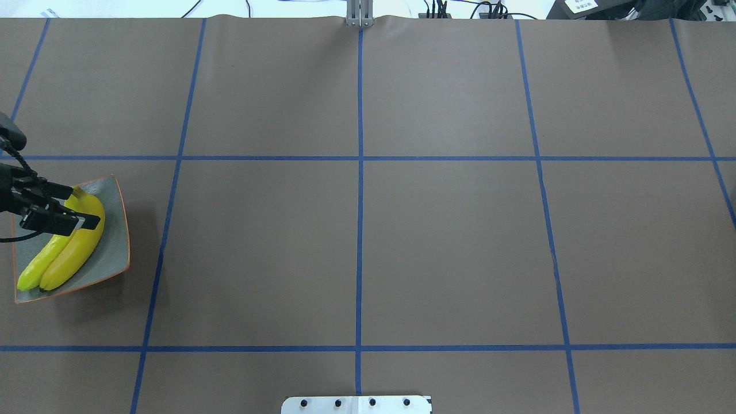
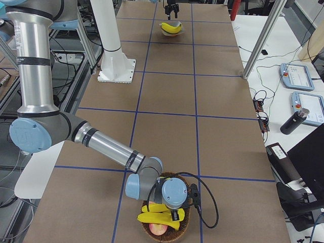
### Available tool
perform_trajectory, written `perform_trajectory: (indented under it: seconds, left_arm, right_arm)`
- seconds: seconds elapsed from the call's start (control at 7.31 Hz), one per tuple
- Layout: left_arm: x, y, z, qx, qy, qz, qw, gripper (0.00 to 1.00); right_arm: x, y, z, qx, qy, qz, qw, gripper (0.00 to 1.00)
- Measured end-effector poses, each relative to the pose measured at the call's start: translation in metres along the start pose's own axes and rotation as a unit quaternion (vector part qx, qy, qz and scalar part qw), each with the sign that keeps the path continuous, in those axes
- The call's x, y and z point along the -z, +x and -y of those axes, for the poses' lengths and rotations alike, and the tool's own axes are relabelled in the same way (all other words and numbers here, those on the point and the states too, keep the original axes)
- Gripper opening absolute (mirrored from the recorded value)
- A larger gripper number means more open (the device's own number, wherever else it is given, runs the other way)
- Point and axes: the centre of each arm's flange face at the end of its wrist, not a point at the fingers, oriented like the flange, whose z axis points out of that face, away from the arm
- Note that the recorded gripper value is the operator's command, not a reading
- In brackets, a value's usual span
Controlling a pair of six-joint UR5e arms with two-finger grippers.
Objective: Transfer all bananas from basket to plate
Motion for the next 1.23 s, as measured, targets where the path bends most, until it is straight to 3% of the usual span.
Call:
perform_trajectory:
  seconds: [0.41,0.55,0.68,1.23]
  left_arm:
    - [0.001,0.000,0.003,-0.001,0.003,0.000,1.0000,1.00]
    - [0.001,0.000,0.004,-0.001,0.003,0.000,1.0000,1.00]
    - [0.001,0.000,0.004,-0.001,0.003,0.000,1.0000,1.00]
    - [0.000,0.000,0.004,-0.001,0.003,0.000,1.0000,1.00]
  right_arm:
    - [-0.011,-0.005,-0.002,0.009,-0.012,-0.002,0.9999,0.74]
    - [-0.014,-0.004,-0.006,0.011,-0.014,-0.008,0.9998,0.32]
    - [-0.015,-0.003,-0.010,0.013,-0.013,-0.013,0.9997,0.00]
    - [0.001,-0.017,0.008,0.029,0.006,-0.018,0.9994,0.00]
